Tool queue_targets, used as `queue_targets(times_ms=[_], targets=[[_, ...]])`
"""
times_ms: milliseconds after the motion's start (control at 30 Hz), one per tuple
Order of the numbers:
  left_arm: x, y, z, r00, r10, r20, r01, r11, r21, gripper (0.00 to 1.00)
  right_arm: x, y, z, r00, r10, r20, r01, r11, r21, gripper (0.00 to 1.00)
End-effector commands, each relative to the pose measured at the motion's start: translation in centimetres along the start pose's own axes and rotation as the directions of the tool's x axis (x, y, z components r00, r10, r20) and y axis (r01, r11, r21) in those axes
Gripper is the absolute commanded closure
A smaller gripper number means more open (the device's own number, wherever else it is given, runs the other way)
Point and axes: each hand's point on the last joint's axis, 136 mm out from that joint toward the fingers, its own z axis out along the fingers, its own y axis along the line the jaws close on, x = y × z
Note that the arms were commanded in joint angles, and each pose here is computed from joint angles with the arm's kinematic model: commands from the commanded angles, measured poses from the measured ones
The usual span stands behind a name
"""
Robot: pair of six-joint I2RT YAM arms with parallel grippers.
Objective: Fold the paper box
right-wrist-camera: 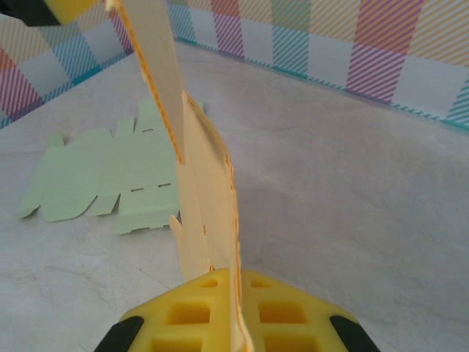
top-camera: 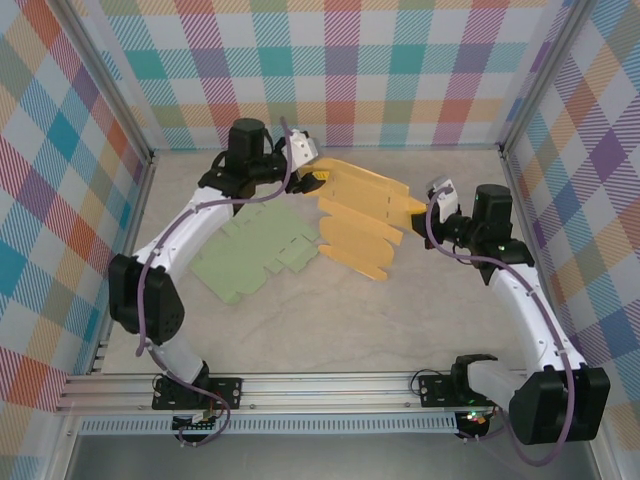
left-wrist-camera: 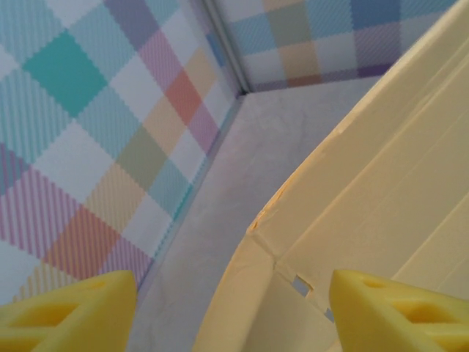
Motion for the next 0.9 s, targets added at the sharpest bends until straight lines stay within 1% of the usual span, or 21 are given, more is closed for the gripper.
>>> queue_targets(times_ms=[0,100,233,300,433,500,533,633,767,867], targets=[[0.0,-2.2,-0.3,0.996,0.087,0.003,-0.086,0.984,0.155,0.38,-0.3,1.6,-0.3,0.999,-0.034,0.027,0.036,0.997,-0.072,1.0],[0.2,-2.6,0.0,0.994,0.106,0.002,-0.105,0.98,0.172,0.44,-0.3,1.7,-0.2,0.999,-0.028,0.027,0.03,0.996,-0.079,1.0],[0.3,-3.0,-0.1,0.993,0.115,0.0,-0.113,0.976,0.188,0.6,-0.3,2.1,-0.1,0.999,-0.024,0.028,0.026,0.994,-0.107,1.0],[0.3,-2.9,0.0,0.993,0.12,-0.002,-0.118,0.976,0.183,0.63,-0.4,2.3,-0.1,0.999,-0.018,0.031,0.022,0.992,-0.124,1.0],[0.0,-2.8,0.2,0.991,0.135,-0.009,-0.131,0.977,0.165,0.62,-0.6,2.8,-0.3,0.999,-0.013,0.031,0.018,0.988,-0.15,1.0],[-0.4,-2.3,0.4,0.989,0.145,-0.011,-0.142,0.98,0.137,0.54,-0.6,3.0,-0.3,1.0,-0.009,0.028,0.014,0.986,-0.164,1.0],[-0.7,-2.0,0.5,0.988,0.152,-0.012,-0.149,0.982,0.115,0.53,-0.6,3.1,-0.3,1.0,-0.006,0.026,0.01,0.986,-0.169,1.0],[-1.3,-1.3,0.5,0.986,0.168,-0.01,-0.167,0.983,0.081,0.52,-0.5,3.1,-0.2,1.0,0.001,0.019,0.002,0.984,-0.18,1.0],[-2.4,-1.1,0.1,0.982,0.19,0.015,-0.191,0.979,0.076,0.52,-0.5,3.2,0.0,1.0,0.008,0.012,-0.006,0.981,-0.193,1.0],[-2.6,-1.2,0.0,0.978,0.206,0.019,-0.207,0.974,0.089,0.5,-0.5,3.2,0.1,1.0,0.013,0.008,-0.011,0.98,-0.199,1.0]])
